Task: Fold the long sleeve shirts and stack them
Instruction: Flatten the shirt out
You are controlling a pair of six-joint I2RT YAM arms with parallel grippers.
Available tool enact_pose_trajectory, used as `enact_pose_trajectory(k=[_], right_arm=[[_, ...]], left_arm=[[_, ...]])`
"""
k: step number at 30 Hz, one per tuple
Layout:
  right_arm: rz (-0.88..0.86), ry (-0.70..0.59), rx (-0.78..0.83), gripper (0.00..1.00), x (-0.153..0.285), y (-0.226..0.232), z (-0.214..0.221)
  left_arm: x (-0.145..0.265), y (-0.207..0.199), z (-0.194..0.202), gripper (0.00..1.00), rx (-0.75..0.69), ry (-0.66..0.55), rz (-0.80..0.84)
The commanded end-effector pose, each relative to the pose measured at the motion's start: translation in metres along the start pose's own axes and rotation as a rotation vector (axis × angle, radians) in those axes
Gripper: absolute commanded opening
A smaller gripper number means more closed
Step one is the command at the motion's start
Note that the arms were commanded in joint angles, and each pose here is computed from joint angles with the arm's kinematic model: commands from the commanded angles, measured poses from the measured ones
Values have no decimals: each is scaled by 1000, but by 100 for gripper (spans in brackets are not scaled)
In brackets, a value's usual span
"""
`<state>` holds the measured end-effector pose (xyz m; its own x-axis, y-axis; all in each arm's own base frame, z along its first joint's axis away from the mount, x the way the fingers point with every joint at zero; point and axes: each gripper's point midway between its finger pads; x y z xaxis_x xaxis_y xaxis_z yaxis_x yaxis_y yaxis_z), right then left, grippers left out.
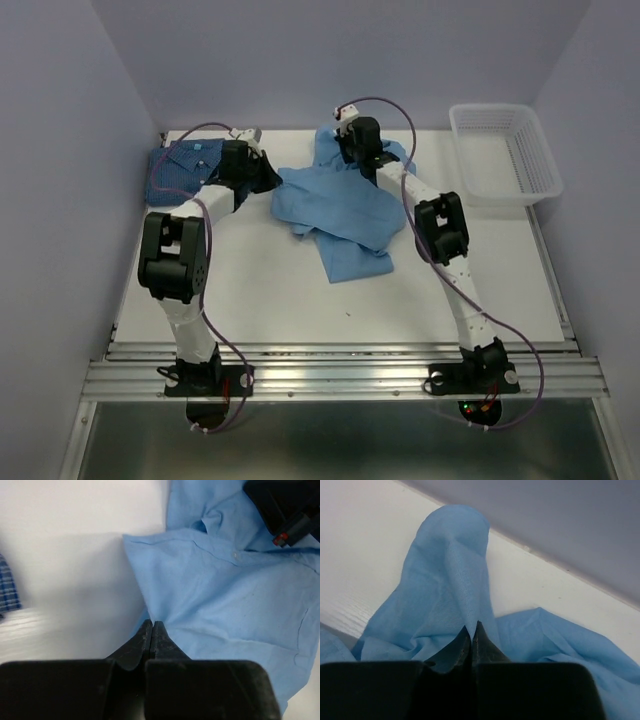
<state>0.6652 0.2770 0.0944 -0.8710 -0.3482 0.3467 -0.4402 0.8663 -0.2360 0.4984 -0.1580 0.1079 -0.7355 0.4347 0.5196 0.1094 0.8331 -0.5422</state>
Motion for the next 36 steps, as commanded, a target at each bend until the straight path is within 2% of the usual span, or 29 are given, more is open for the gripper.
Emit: enact_pose_trajectory(k=[1,2,5,6,7,8,9,10,12,13,14,15,16,17,20,22,24,29,31,34,36], right_arm=[[251,-302,-73,1,96,-77,-171],[336,-362,-106,1,135,-99,-205],[448,-418,-148,1,182,-129,-217],[519,-535,-174,1,235,-153,-255],[540,-561,-177,1,254,-157,-260],[573,-537,-167,1,264,-170,-244],[589,-558,-168,1,283,-177,-250],[598,-625,-170,1,324,-181,-275],[610,-658,-126,1,356,-183,-288],[618,-715,-121,1,392,-186,-306],[620,-745,-113,1,408,-186,-315],[637,-782,-94,1,430,-190,-329],[637,-802,-89,1,447,-190,-338],[642,-872,-77,1,483,-192,-359],[615,-981,-51,1,543,-187,-389],[596,-1065,-38,1,590,-184,-411],[571,-1148,-21,1,630,-179,-428],[629,-1378,1,1,754,-177,-454],[659,-1441,-1,1,789,-177,-453],[692,-1493,12,1,822,-175,-449],[720,-1487,43,1,826,-176,-447]], left_arm=[[57,-25,-74,0,-67,-245,-53],[76,-32,-92,0,-78,-310,-73],[112,-40,-122,0,-102,-421,-127],[134,-49,-135,0,-110,-474,-128],[151,-52,-148,0,-106,-523,-157],[167,-49,-157,0,-91,-568,-204],[195,-62,-169,0,-95,-633,-192],[210,-68,-176,0,-99,-669,-185],[258,-94,-193,0,-130,-781,-129],[277,-105,-200,0,-142,-823,-106],[296,-114,-205,0,-150,-865,-85],[332,-130,-212,0,-167,-947,-50],[350,-138,-216,0,-174,-988,-33],[388,-156,-221,0,-191,-1066,17],[448,-187,-225,0,-242,-1175,101],[505,-210,-226,0,-266,-1274,166],[539,-226,-222,0,-285,-1328,222],[640,-281,-192,0,-379,-1446,473],[676,-292,-185,0,-384,-1505,524],[707,-301,-179,0,-393,-1559,564],[714,-306,-178,0,-403,-1568,582]])
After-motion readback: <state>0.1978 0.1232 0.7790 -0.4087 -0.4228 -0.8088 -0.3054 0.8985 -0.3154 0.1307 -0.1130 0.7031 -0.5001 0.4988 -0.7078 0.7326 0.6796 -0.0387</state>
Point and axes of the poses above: each gripper's point midway between its finger pads, its own x axis back along the fingers, its own y axis along the line the jaws close on, z = x × y, and after that the axes turned 4 degrees about x, right-handed
